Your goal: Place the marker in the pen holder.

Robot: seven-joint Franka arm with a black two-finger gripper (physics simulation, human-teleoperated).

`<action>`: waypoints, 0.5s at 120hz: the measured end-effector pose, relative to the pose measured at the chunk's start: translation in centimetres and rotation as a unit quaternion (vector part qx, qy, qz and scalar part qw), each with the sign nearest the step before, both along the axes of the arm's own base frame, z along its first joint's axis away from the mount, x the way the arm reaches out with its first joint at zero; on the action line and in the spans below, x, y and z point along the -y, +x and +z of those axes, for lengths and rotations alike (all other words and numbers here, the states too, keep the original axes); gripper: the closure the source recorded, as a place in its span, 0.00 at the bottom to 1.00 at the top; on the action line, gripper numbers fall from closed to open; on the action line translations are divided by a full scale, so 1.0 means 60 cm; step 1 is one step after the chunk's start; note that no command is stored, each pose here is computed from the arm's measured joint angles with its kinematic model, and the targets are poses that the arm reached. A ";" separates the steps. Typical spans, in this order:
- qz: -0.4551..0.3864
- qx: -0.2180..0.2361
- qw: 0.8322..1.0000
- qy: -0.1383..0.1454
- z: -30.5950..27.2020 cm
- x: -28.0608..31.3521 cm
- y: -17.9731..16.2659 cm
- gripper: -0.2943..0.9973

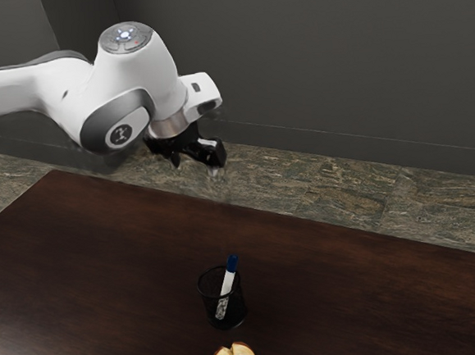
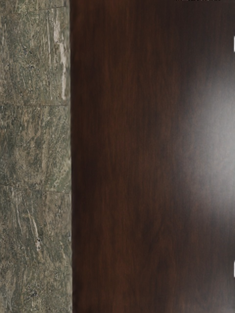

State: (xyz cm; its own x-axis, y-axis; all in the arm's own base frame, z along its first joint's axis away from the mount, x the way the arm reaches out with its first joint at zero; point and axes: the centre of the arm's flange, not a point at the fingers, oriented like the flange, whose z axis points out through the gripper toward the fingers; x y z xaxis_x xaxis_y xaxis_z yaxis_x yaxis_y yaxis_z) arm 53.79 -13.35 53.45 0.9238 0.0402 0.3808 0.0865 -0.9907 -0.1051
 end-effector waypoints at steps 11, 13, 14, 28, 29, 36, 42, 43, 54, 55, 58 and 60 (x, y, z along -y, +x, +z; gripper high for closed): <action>0.051 -0.012 0.998 -0.024 0.092 -0.076 0.038 0.29; 0.059 -0.017 0.998 -0.026 0.105 -0.091 0.041 0.29; 0.063 -0.019 0.998 -0.027 0.111 -0.099 0.043 0.28; 0.102 -0.060 0.993 -0.031 0.150 -0.192 0.053 0.26; 0.104 -0.064 0.992 -0.031 0.151 -0.198 0.053 0.26; 0.115 -0.085 0.989 -0.031 0.154 -0.232 0.050 0.25; 0.123 -0.098 0.987 -0.030 0.163 -0.257 0.049 0.25; 0.124 -0.100 0.987 -0.030 0.164 -0.261 0.048 0.25; 0.136 -0.122 0.983 -0.030 0.168 -0.302 0.051 0.24; 0.137 -0.124 0.982 -0.030 0.169 -0.306 0.053 0.24; 0.139 -0.129 0.981 -0.029 0.170 -0.315 0.056 0.24; 0.140 -0.132 0.981 -0.029 0.170 -0.320 0.056 0.24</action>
State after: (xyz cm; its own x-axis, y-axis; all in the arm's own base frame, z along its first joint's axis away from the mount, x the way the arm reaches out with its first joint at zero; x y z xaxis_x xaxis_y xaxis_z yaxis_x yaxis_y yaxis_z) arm 57.16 5.86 63.64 0.9395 0.3211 0.1190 0.3335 -0.9370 -0.1043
